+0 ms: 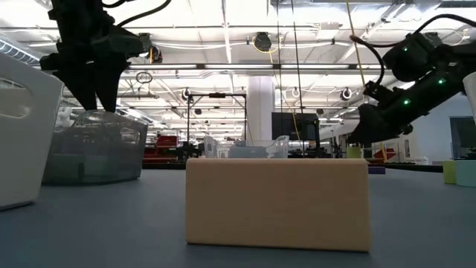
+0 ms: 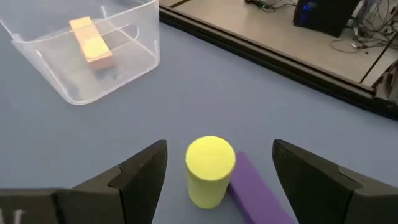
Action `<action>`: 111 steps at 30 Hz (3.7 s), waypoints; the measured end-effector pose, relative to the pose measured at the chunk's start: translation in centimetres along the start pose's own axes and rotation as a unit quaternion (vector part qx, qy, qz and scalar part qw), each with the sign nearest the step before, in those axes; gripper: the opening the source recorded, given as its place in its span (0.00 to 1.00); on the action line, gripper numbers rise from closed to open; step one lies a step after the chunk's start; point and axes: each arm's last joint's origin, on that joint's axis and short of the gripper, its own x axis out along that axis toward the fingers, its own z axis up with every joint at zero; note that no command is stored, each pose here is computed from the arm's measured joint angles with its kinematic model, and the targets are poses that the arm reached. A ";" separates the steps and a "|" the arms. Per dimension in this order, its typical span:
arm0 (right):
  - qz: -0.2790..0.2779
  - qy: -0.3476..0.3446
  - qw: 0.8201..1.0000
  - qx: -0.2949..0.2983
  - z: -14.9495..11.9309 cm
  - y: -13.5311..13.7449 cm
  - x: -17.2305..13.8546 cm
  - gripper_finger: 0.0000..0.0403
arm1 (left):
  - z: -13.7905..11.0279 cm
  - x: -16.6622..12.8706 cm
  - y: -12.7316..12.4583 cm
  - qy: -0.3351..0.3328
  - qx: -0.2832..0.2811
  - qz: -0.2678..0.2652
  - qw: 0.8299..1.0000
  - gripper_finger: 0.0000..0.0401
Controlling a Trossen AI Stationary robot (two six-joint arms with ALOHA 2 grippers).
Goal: Sort & place blocks by color
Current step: Put the top right green blocks into the white bin, then put the bottom left violet blocks into the gray bin
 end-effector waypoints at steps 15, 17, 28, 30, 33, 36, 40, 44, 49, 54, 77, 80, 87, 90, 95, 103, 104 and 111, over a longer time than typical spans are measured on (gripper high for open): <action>-0.042 0.013 0.999 0.013 -0.5 -0.2 2.1 0.57 | 0.0 0.0 0.0 0.000 0.004 0.000 1.000 0.53; -0.042 0.020 0.999 0.018 -0.7 -0.2 2.3 0.48 | 0.0 0.0 0.0 0.000 0.004 0.000 1.000 0.53; 0.035 -0.020 0.997 0.061 0.3 0.3 2.3 0.27 | -0.1 0.0 0.0 -0.002 0.005 0.000 1.000 0.53; 0.063 -0.049 0.994 0.077 1.0 0.5 2.1 0.27 | -0.1 0.0 0.0 -0.002 0.005 0.000 1.000 0.53; 0.131 -0.131 0.978 0.094 2.8 1.0 1.5 0.27 | 0.0 0.0 -0.1 -0.011 0.009 0.000 1.000 0.53; 0.234 -0.237 0.937 0.102 5.0 1.6 0.2 0.27 | 0.2 0.0 -0.5 -0.032 0.020 -0.017 0.999 0.53; 0.349 -0.362 0.857 0.111 7.3 2.3 -2.3 0.27 | 0.8 -0.2 -1.7 -0.074 0.050 -0.067 0.994 0.53; 0.407 -0.413 0.807 0.113 8.1 2.8 -3.8 0.27 | 1.6 -0.7 -3.2 -0.140 0.098 -0.130 0.977 0.53; 0.455 -0.377 0.801 0.097 8.7 4.4 -3.8 0.27 | 2.7 -2.0 -5.3 -0.226 0.153 -0.215 0.938 0.53; 0.503 -0.266 0.819 0.080 8.6 6.6 -3.1 0.27 | 3.4 -3.0 -6.2 -0.285 0.187 -0.254 0.905 0.53; 0.553 0.232 0.800 0.002 7.5 16.9 -10.8 0.27 | 3.9 -3.0 -6.2 -0.301 0.204 -0.249 0.897 0.53; 0.557 0.282 0.781 0.018 6.2 17.8 -12.3 0.27 | 4.4 -2.9 -6.0 -0.303 0.201 -0.243 0.899 0.53; 0.524 0.394 0.755 0.028 2.4 20.0 -14.8 0.27 | 5.0 -0.4 -6.8 -0.286 0.208 -0.213 0.911 0.53; 0.508 0.429 0.747 0.020 0.9 20.6 -15.3 0.27 | 4.7 1.2 -7.5 -0.270 0.233 -0.191 0.915 0.53; 0.503 0.453 0.736 0.004 -0.2 21.0 -15.7 0.31 | 3.9 3.2 -8.8 -0.252 0.313 -0.177 0.898 0.53; 0.533 0.479 0.697 -0.026 -0.5 21.0 -16.4 0.65 | 2.9 6.9 -11.6 -0.249 0.421 -0.206 0.847 0.53; 0.535 0.482 0.693 -0.027 -0.5 20.9 -16.4 0.67 | 2.9 7.1 -11.7 -0.252 0.428 -0.204 0.843 0.53; 0.565 0.458 0.684 -0.059 -0.3 20.8 -16.5 0.74 | 3.3 8.3 -12.7 -0.291 0.461 -0.211 0.812 0.53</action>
